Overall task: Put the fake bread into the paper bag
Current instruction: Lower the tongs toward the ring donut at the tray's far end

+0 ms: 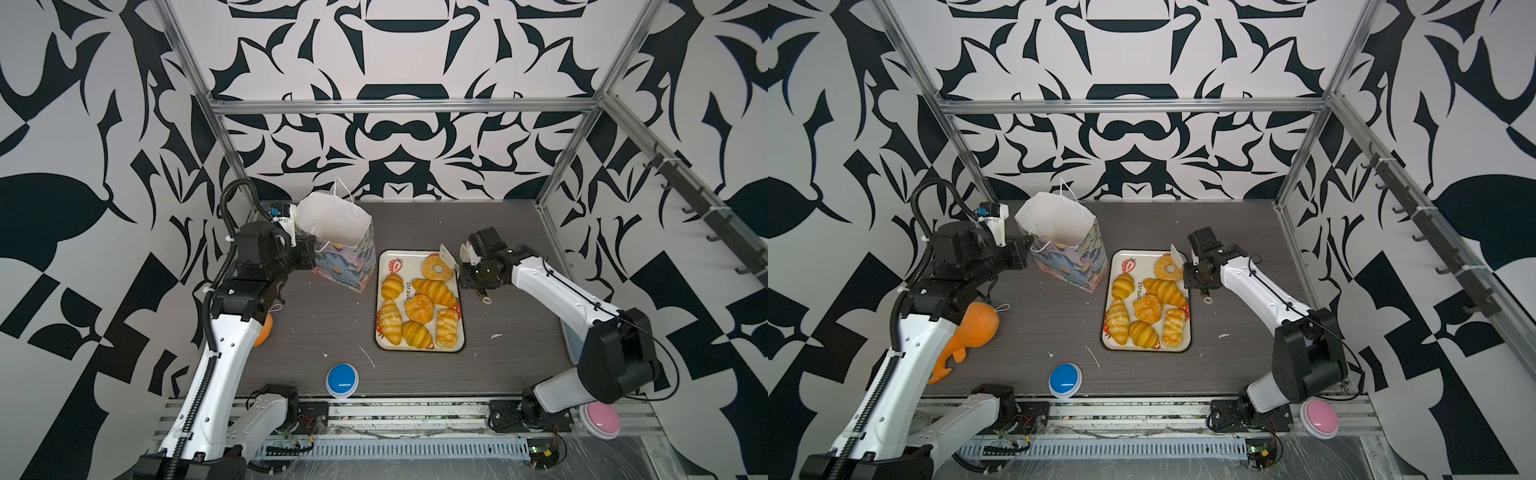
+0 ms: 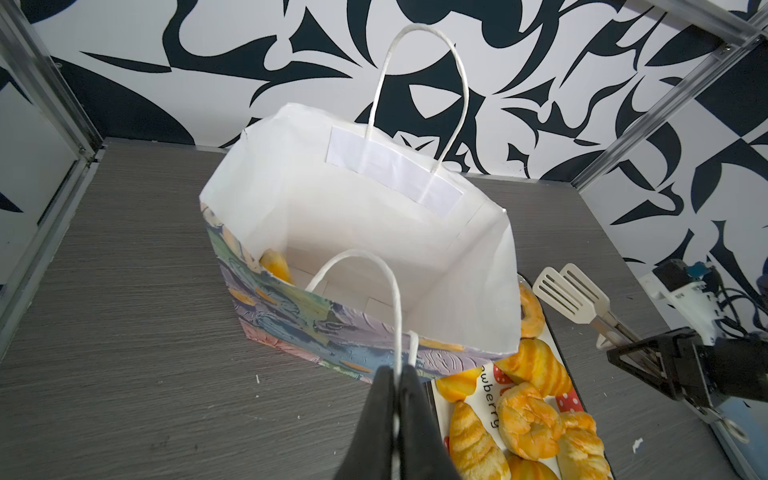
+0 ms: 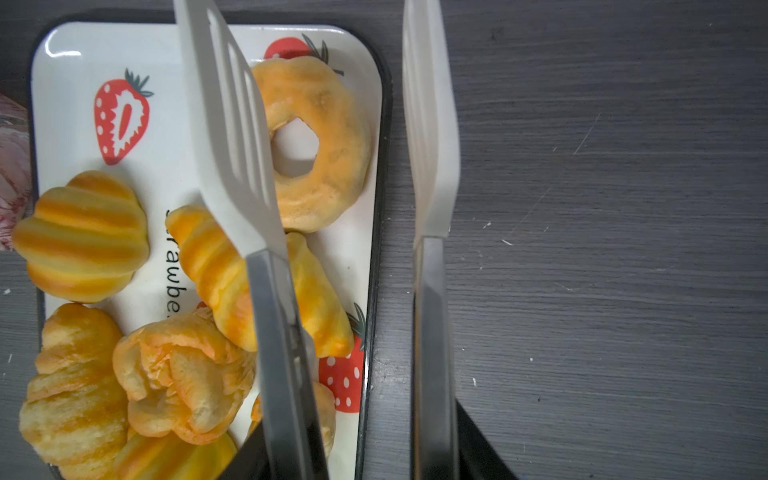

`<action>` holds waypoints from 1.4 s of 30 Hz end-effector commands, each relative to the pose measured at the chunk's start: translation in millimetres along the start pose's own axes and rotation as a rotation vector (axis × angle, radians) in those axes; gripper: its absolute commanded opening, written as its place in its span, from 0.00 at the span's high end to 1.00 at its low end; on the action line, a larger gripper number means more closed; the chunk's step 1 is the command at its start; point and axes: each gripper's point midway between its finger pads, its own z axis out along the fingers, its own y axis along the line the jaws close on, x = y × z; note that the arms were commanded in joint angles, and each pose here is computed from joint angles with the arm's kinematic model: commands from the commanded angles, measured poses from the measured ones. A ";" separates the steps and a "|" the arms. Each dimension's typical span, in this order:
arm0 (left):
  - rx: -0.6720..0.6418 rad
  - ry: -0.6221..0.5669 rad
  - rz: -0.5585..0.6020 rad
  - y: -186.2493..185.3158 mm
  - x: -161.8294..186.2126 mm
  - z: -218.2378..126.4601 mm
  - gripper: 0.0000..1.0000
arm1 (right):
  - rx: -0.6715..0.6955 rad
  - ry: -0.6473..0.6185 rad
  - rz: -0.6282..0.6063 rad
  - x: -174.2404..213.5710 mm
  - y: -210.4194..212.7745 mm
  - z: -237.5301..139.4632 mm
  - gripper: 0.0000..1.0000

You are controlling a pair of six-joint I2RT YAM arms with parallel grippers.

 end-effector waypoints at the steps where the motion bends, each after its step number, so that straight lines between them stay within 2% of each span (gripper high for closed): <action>1: -0.011 0.026 -0.004 3.8 7.9 2.6 0.91 | -0.021 -0.036 0.008 -9.5 4.3 -0.9 0.50; 16: -0.008 0.028 -0.005 3.5 8.4 3.1 0.90 | -0.028 -0.004 0.008 -2.9 5.1 12.3 0.54; 42: -0.008 0.029 -0.005 3.4 8.6 3.1 0.90 | -0.011 0.031 -0.001 3.2 2.5 25.5 0.54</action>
